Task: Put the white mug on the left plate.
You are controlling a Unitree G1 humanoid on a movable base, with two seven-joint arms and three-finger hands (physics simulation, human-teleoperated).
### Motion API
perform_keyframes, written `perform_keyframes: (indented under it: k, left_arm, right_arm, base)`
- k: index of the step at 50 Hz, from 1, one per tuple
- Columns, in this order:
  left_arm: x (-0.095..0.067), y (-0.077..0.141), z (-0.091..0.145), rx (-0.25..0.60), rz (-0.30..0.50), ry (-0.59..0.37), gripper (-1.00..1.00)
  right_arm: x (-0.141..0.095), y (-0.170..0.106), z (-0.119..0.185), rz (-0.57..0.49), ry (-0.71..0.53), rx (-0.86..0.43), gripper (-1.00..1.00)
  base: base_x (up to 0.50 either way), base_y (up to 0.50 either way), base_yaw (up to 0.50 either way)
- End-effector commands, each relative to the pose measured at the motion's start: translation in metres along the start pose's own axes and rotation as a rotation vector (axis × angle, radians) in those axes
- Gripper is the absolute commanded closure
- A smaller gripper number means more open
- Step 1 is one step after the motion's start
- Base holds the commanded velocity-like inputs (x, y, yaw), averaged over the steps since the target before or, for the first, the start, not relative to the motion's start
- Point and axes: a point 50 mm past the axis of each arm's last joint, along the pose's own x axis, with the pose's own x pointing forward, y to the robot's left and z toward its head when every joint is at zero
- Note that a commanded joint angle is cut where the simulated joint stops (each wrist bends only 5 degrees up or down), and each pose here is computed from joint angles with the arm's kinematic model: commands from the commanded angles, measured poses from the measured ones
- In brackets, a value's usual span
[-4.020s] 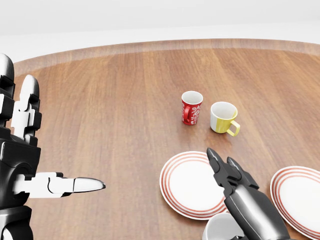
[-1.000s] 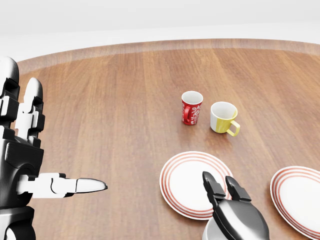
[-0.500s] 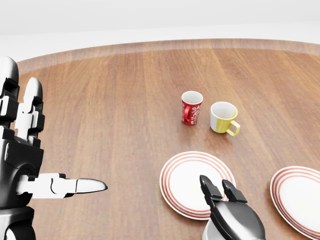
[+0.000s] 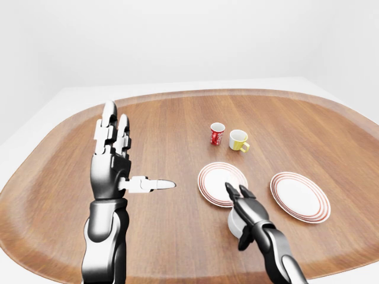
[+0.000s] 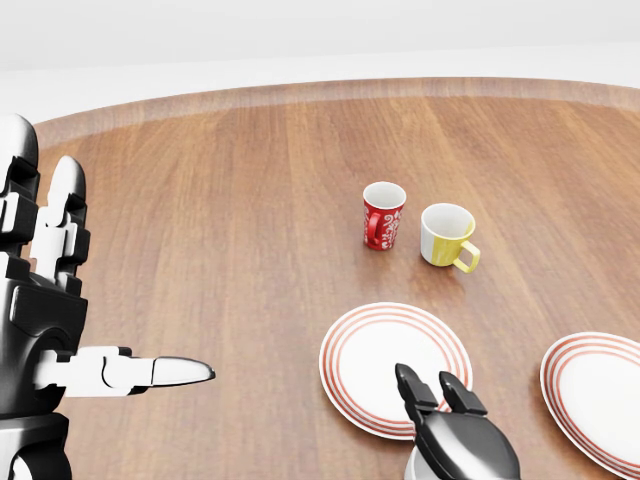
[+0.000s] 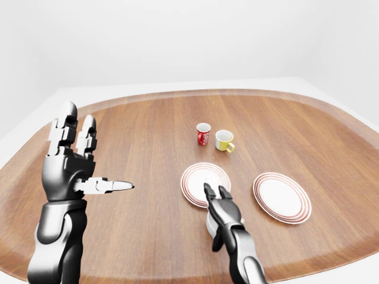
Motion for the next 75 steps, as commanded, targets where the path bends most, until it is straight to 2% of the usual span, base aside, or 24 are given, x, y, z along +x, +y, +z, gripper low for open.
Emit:
perform_keyframes:
  k: [1, 3, 4, 5, 18, 20, 22, 23, 26, 28, 31, 34, 38, 42, 47, 56, 71, 75]
  left_arm:
    - [0.0, 0.0, 0.0, 0.0, 0.001, 0.0, -1.0]
    - [0.0, 0.0, -0.001, 0.0, 0.001, 0.003, -1.0]
    - [0.0, 0.0, -0.001, 0.0, 0.001, 0.004, -1.0]
    - [0.0, 0.0, -0.001, 0.001, 0.001, 0.007, -1.0]
    - [0.0, 0.0, -0.001, 0.0, 0.001, 0.005, -1.0]
    - [-0.001, 0.0, -0.002, 0.001, 0.0, 0.008, -1.0]
    - [-0.001, 0.0, -0.002, 0.001, 0.0, 0.009, -1.0]
    - [-0.001, 0.0, -0.003, 0.001, -0.001, 0.015, -1.0]
    - [-0.001, -0.001, -0.002, 0.001, -0.001, 0.012, -1.0]
    - [-0.001, 0.0, -0.002, 0.001, -0.001, 0.008, -1.0]
    - [-0.001, -0.001, -0.001, 0.001, -0.001, 0.007, -1.0]
    - [-0.001, -0.001, -0.001, 0.001, -0.002, 0.008, -1.0]
    - [-0.001, -0.001, -0.002, 0.001, -0.003, 0.011, -1.0]
    - [0.0, -0.001, -0.001, 0.0, -0.002, 0.005, -1.0]
    - [0.0, 0.0, -0.001, 0.0, 0.0, 0.004, -1.0]
    - [0.001, 0.0, 0.0, 0.0, 0.002, -0.003, -1.0]
    - [0.001, 0.002, -0.001, 0.002, 0.005, 0.003, -1.0]
    - [0.001, 0.002, 0.0, 0.001, 0.006, -0.003, -1.0]
  right_arm:
    - [0.004, 0.011, -0.003, 0.025, 0.004, -0.014, -1.0]
    - [0.003, 0.011, -0.002, 0.03, -0.003, -0.014, -1.0]
    - [0.003, 0.011, -0.002, 0.03, -0.005, -0.014, -0.37]
    - [0.003, 0.012, -0.002, 0.029, -0.007, -0.012, 1.0]
    - [-0.004, 0.012, 0.003, 0.061, -0.05, 0.028, 1.0]
    - [-0.008, 0.01, 0.012, 0.081, -0.106, 0.097, 1.0]
    - [-0.019, 0.004, 0.03, 0.129, -0.202, 0.222, 1.0]
    - [-0.028, -0.003, 0.043, 0.164, -0.274, 0.323, 1.0]
    - [-0.041, -0.015, 0.06, 0.191, -0.378, 0.415, 1.0]
    - [-0.051, -0.029, 0.073, 0.184, -0.494, 0.438, 1.0]
    - [-0.057, -0.036, 0.082, 0.184, -0.578, 0.44, 1.0]
    - [-0.058, -0.038, 0.084, 0.182, -0.602, 0.433, 1.0]
    - [-0.068, -0.047, 0.097, 0.191, -0.711, 0.438, 1.0]
    - [-0.067, -0.06, 0.105, 0.15, -0.769, 0.405, 1.0]
    - [-0.064, -0.07, 0.112, 0.113, -0.799, 0.384, 1.0]
    - [-0.045, -0.081, 0.11, 0.073, -0.753, 0.354, 1.0]
    - [-0.024, -0.119, 0.108, -0.046, -0.737, 0.331, 1.0]
    - [-0.018, -0.124, 0.106, -0.051, -0.727, 0.33, 1.0]
  base:
    - [0.0, 0.0, 0.0]
    - [0.0, 0.0, 0.0]
    - [0.0, 0.0, 0.0]
    - [0.0, 0.0, 0.0]
    - [0.0, 0.0, 0.0]
    - [0.0, 0.0, 0.0]
    - [0.0, 0.0, 0.0]
    - [0.0, 0.0, 0.0]
    - [0.0, 0.0, 0.0]
    - [0.0, 0.0, 0.0]
    - [0.0, 0.0, 0.0]
    - [0.0, 0.0, 0.0]
    - [0.0, 0.0, 0.0]
    - [0.0, 0.0, 0.0]
    - [0.0, 0.0, 0.0]
    - [0.0, 0.0, 0.0]
    - [0.0, 0.0, 0.0]
    - [0.0, 0.0, 0.0]
